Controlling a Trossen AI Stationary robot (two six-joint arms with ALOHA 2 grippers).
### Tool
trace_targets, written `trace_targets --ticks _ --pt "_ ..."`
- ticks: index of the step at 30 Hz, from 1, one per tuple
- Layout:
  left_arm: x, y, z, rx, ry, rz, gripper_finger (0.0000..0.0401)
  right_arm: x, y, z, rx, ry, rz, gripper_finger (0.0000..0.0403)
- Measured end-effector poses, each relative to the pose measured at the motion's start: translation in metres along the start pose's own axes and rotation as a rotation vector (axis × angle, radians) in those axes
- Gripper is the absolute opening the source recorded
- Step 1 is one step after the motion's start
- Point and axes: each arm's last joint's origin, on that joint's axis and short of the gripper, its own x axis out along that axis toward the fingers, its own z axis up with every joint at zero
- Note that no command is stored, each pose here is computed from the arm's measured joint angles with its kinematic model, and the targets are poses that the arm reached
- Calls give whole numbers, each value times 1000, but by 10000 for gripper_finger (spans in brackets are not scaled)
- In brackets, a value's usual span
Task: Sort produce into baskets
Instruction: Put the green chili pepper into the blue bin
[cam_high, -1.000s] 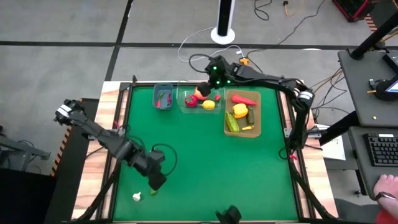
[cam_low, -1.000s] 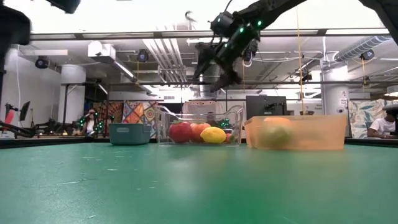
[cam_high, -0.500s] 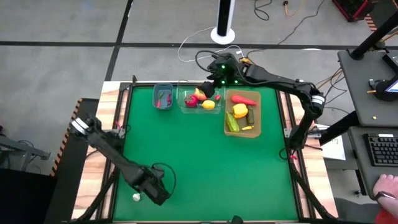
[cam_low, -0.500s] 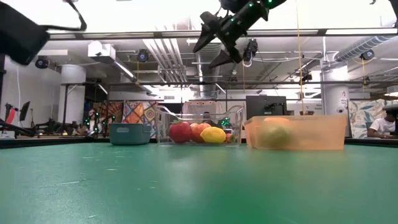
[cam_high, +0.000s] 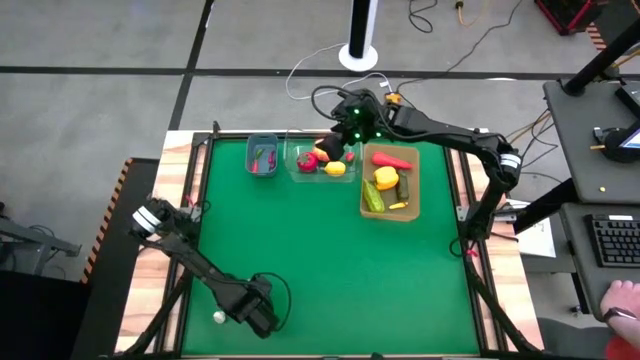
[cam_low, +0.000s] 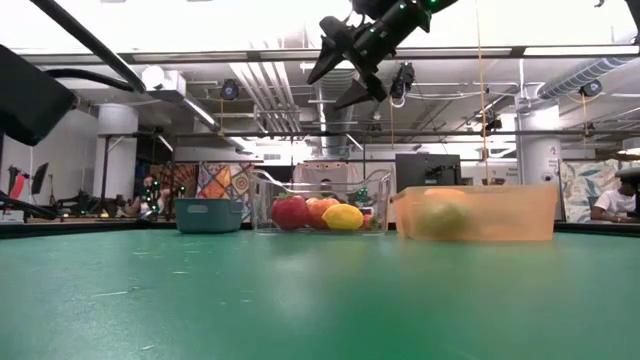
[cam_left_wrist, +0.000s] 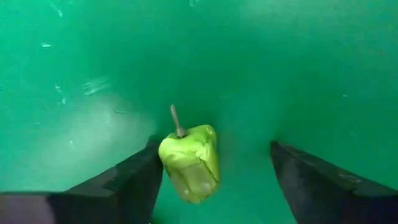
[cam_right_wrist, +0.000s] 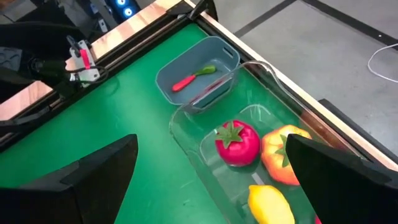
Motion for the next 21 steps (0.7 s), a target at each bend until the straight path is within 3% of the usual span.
trace_targets --ticks 6,12,17,21 --pt "-2 4 0 21 -5 36 159 -4 5 -7 -19 66 -6 400" --pt "-30 3 -1 185 -13 -46 28 -29 9 -4 -45 46 -7 400" --pt "-74 13 6 263 -171 -167 32 -65 15 5 -79 -35 15 400" --pt "-122 36 14 261 -354 -269 40 -94 20 9 -137 -102 30 400"
